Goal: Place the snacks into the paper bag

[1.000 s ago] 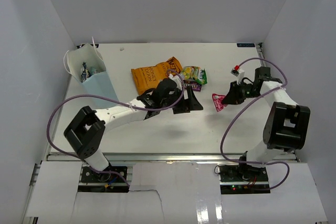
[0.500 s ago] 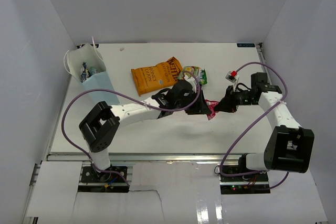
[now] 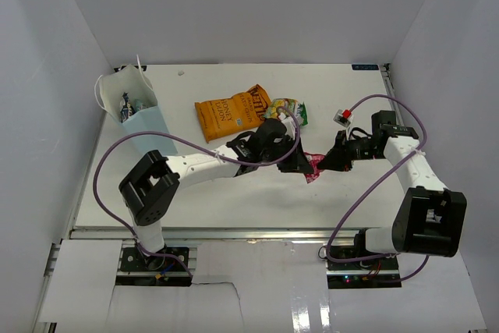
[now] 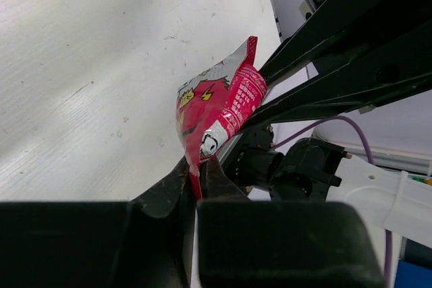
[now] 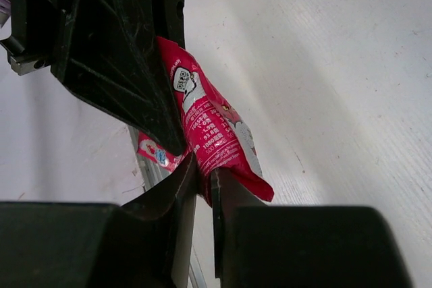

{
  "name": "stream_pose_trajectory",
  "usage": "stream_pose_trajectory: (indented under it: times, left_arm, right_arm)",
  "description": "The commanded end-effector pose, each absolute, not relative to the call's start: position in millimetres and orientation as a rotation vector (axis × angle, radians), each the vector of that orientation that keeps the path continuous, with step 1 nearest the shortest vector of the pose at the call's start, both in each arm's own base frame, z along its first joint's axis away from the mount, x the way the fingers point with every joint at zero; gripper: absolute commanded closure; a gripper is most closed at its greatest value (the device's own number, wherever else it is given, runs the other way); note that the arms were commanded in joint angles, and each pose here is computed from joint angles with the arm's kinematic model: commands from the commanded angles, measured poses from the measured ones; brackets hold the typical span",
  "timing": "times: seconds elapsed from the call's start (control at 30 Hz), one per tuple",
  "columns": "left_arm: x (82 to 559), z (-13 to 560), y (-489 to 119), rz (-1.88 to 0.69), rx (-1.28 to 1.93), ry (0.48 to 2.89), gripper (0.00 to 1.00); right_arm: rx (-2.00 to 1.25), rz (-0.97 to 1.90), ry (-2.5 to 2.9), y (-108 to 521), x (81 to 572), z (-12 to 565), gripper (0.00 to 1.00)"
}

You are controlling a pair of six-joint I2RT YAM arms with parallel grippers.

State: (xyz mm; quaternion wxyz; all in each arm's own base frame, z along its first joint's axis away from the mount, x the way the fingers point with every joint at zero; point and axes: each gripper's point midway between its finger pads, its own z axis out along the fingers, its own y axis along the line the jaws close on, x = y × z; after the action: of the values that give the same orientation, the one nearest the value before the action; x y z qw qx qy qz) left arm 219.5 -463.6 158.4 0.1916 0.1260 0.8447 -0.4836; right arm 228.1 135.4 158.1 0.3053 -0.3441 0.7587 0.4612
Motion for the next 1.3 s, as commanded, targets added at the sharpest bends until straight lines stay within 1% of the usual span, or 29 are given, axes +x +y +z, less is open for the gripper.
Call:
stream_pose_trajectory:
  times: [0.0, 0.07, 0.1, 0.13, 0.17, 0.2, 0.23, 0.3, 0.33, 0.43, 0.47, 0.53, 0.57, 0.63, 0.67, 0.73, 0.77, 0.8, 0.83, 0.87, 0.93, 0.97, 1.0, 1.07, 1.1, 1.13, 1.17, 1.2, 1.27]
  left_arm:
    - [218, 182, -469, -1.417, 0.402, 2.28, 0.9]
    - [218, 183, -468, -1.416, 0.405, 2.274, 0.98]
    - [218, 182, -466, -1.405, 0.409, 2.276, 1.0]
    - [218, 184, -464, -1.396, 0.408, 2.273, 1.0]
    - [221, 185, -461, -1.369, 0.391, 2.267, 1.0]
    - [223, 183, -457, -1.333, 0.39, 2.276, 1.0]
    - [223, 186, -450, -1.3, 0.382, 2.284, 1.0]
    - [230, 177, -431, -1.177, 0.344, 2.332, 1.0]
    - [238, 186, -418, -1.146, 0.312, 2.322, 1.0]
    - [256, 184, -370, -0.986, 0.204, 2.362, 1.0]
    - [255, 199, -350, -0.959, 0.173, 2.351, 1.0]
    - [274, 220, -314, -0.875, 0.086, 2.302, 1.0]
    - [271, 244, -294, -0.857, 0.061, 2.262, 1.0]
    - [287, 275, -257, -0.754, -0.025, 2.177, 1.0]
    - [284, 308, -238, -0.723, -0.035, 2.117, 1.0]
    - [297, 344, -194, -0.599, -0.135, 2.019, 1.0]
    - [295, 375, -175, -0.557, -0.162, 1.961, 1.0]
    - [299, 397, -143, -0.471, -0.249, 1.884, 1.0]
    - [300, 413, -127, -0.424, -0.285, 1.841, 1.0]
    - [297, 440, -108, -0.38, -0.312, 1.776, 1.0]
    - [306, 458, -75, -0.242, -0.395, 1.719, 1.0]
    - [304, 477, -63, -0.207, -0.404, 1.682, 1.0]
    - [320, 473, -51, -0.136, -0.441, 1.697, 1.0]
    - [330, 484, -35, -0.102, -0.471, 1.693, 1.0]
    - [340, 481, -12, -0.059, -0.526, 1.695, 1.0]
    - [357, 470, -11, -0.086, -0.525, 1.74, 1.0]
    - [362, 468, -3, -0.091, -0.548, 1.744, 1.0]
    - [367, 463, 18, -0.079, -0.614, 1.737, 1.0]
    - [381, 448, 25, -0.121, -0.646, 1.771, 1.0]
  right_arm:
    - [-0.902, 1.339, 1.916, 148, 221, 183, 0.84]
    - [-0.901, 1.34, 1.917, 148, 221, 184, 0.81]
    - [-0.902, 1.339, 1.919, 148, 221, 183, 0.78]
    - [-0.904, 1.334, 1.919, 148, 222, 184, 0.75]
    - [-0.907, 1.327, 1.919, 148, 223, 185, 0.69]
    - [-0.912, 1.315, 1.923, 147, 224, 185, 0.65]
    - [-0.916, 1.304, 1.924, 146, 226, 185, 0.54]
    - [-0.934, 1.257, 1.93, 144, 231, 189, 0.41]
    - [-0.937, 1.237, 1.934, 142, 234, 191, 0.33]
    - [-0.951, 1.156, 1.936, 137, 247, 202, 0.25]
    - [-0.951, 1.137, 1.943, 135, 251, 203, 0.24]
    - [-0.955, 1.103, 1.936, 132, 257, 209, 0.23]
    - [-0.956, 1.089, 1.938, 131, 259, 209, 0.23]
    - [-0.951, 1.085, 1.946, 130, 260, 205, 0.23]
    - [-0.95, 1.082, 1.946, 130, 261, 203, 0.23]
    - [-0.938, 1.093, 1.961, 130, 260, 195, 0.23]
    - [-0.934, 1.1, 1.966, 130, 260, 193, 0.23]
    - [-0.931, 1.106, 1.969, 131, 260, 191, 0.22]
    - [-0.926, 1.112, 1.976, 131, 259, 187, 0.22]
    - [-0.922, 1.112, 1.979, 131, 260, 186, 0.23]
    - [-0.916, 1.11, 1.987, 130, 261, 183, 0.23]
    - [-0.915, 1.108, 1.99, 130, 262, 182, 0.23]
    - [-0.911, 1.109, 1.997, 130, 263, 181, 0.23]
    - [-0.909, 1.098, 2.009, 128, 266, 180, 0.23]
    - [-0.908, 1.092, 2.014, 127, 267, 180, 0.23]
    - [-0.91, 1.085, 2.015, 127, 268, 180, 0.23]
    - [-0.909, 1.069, 2.023, 125, 269, 180, 0.23]
    - [-0.911, 1.061, 2.025, 125, 269, 179, 0.22]
    - [-0.921, 1.033, 2.032, 122, 268, 177, 0.22]
